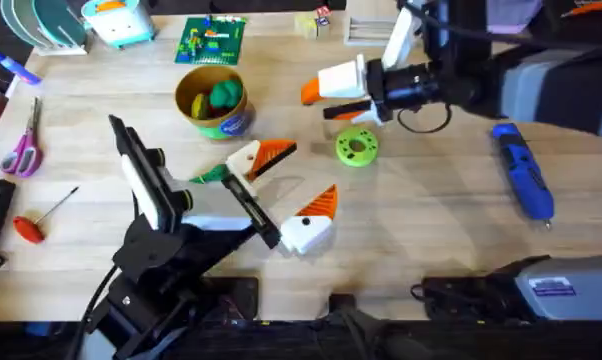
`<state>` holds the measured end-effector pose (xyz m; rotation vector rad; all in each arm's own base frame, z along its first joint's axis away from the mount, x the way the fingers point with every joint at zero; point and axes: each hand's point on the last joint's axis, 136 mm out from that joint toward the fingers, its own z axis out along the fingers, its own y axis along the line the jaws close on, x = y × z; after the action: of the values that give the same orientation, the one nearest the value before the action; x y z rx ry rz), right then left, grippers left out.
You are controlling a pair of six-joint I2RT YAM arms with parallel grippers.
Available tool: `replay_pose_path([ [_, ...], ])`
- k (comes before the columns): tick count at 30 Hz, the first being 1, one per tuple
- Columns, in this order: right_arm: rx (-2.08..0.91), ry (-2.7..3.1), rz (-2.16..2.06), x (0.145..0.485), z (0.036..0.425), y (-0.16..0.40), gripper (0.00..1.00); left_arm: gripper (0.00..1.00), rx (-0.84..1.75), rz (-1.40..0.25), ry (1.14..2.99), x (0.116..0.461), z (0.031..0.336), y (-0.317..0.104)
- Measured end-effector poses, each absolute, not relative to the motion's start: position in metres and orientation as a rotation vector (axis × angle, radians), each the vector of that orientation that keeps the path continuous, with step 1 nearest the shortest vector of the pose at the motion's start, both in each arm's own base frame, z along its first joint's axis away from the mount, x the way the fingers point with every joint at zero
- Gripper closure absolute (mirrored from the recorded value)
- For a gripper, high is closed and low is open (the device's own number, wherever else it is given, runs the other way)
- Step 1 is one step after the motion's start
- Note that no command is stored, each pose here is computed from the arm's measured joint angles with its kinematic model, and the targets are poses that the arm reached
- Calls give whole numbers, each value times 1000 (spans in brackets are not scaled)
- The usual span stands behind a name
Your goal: Pick up the gripper from the table and insert it into the empty holder that is missing its gripper. Then pick up a screw, insert it into the mounting hole, and use the screwdriver to tighten it. Finally, clean up the table by picking up the vegetable and placing it into the bucket.
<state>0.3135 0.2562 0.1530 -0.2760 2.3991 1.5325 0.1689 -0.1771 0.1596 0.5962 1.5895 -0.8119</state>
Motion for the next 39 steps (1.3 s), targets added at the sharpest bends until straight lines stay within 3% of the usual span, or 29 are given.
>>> replay_pose_path([
  [8,-475,2460,900,308,186,203,8,8,710,-812,1536,159,161,-185],
  [14,-563,2475,670,299,185,177,8,9,754,-806,1512,155,161,-187],
  [29,-919,2636,381,254,109,175,10,8,767,-803,1505,154,161,-188],
  [32,-971,2634,354,254,98,180,80,8,767,-803,1505,154,161,-188],
  [37,-988,2612,331,268,83,189,308,8,767,-803,1505,154,161,-188],
  [39,-1003,2606,329,271,78,194,342,8,767,-804,1504,154,161,-188],
])
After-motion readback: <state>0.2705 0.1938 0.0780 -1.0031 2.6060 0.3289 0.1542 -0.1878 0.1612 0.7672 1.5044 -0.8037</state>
